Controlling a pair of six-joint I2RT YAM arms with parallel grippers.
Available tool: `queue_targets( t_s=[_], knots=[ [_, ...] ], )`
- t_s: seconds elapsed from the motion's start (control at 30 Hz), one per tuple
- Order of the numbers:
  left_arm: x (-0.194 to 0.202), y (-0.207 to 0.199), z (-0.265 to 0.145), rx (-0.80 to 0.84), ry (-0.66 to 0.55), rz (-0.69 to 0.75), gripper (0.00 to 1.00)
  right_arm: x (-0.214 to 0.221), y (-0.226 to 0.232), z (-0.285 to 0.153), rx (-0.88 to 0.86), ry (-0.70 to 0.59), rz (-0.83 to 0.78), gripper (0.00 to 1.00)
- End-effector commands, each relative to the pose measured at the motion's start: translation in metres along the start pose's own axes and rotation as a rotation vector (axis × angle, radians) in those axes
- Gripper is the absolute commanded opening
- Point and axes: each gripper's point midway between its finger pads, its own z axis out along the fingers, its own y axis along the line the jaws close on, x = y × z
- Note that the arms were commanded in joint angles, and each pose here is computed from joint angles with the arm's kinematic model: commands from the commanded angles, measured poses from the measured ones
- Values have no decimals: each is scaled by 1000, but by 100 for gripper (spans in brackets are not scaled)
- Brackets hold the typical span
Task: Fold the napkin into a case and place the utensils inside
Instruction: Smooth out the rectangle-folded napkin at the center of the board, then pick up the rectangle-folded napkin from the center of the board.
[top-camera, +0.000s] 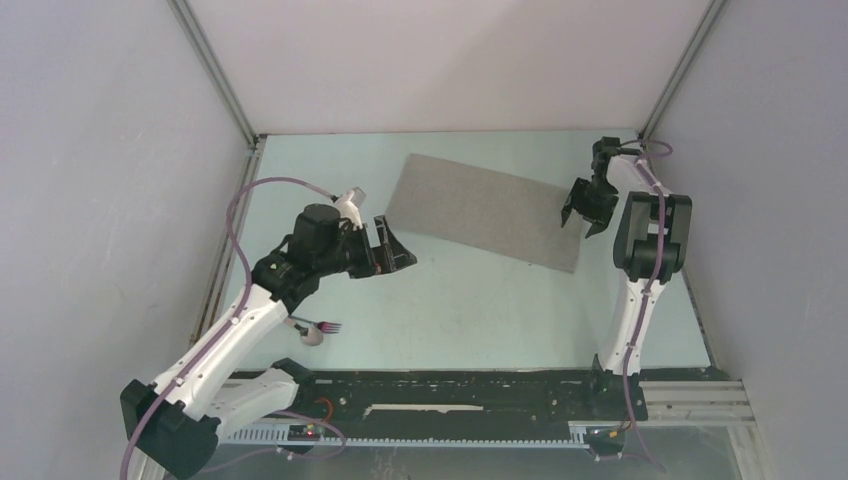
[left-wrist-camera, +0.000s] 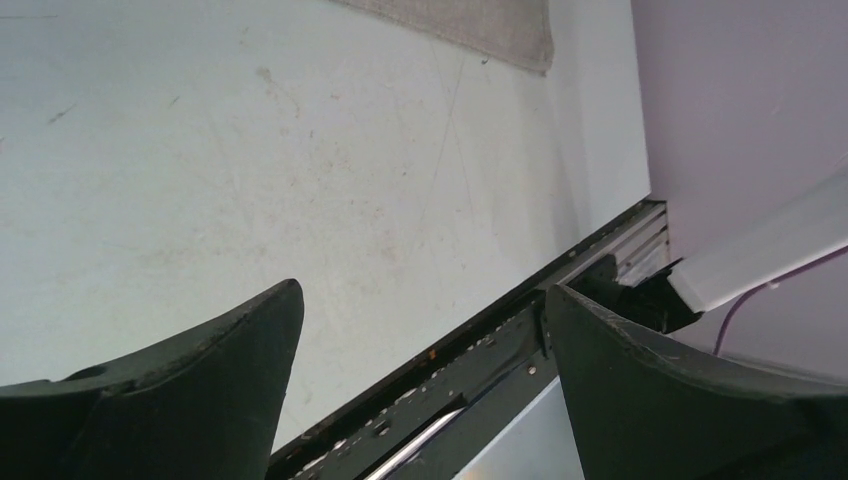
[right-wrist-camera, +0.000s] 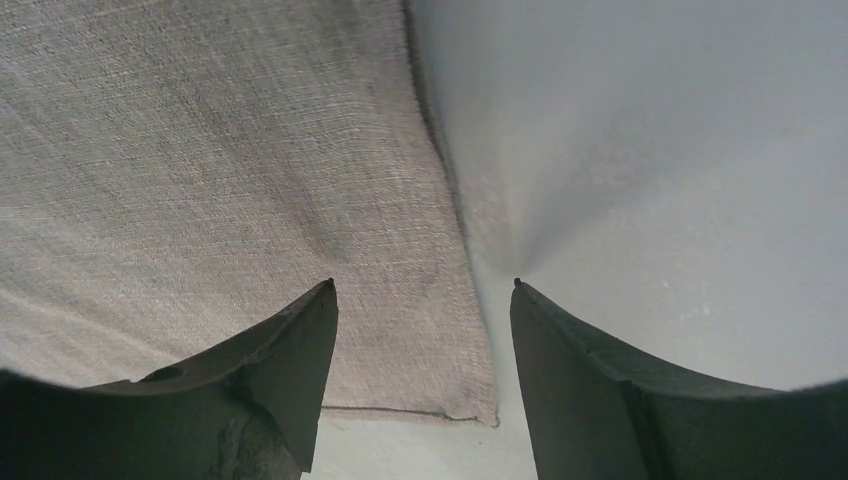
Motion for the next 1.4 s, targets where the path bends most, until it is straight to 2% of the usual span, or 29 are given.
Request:
queue_targets(
  t_s=[0.0,0.17,0.23,0.3,0.63,0.8,1.23,1.37],
  knots=[
    [18,20,-8,-70,54,49,98,4,0,8,58,15,-38,71],
    [15,9,-12,-34,50,52,98,15,2,22,58,37,-56,71],
    [13,6,-14,-28,49,63,98,18,2,30,52,49,-57,68],
    [10,5,-17,-31,41,76,98,23,1,37,55,62,-59,61],
    [11,8,-18,-47,59,92,98,29,-4,38,28,24,-104,0],
    [10,5,-17,-36,66,95,98,41,-14,22,52,25,-115,0],
    [18,-4,-12,24,118,94,98,53,-150,-53,421,-54,51,0],
    [20,-4,-14,31,124,98,98,40,-157,-72,456,-122,54,0]
  ],
)
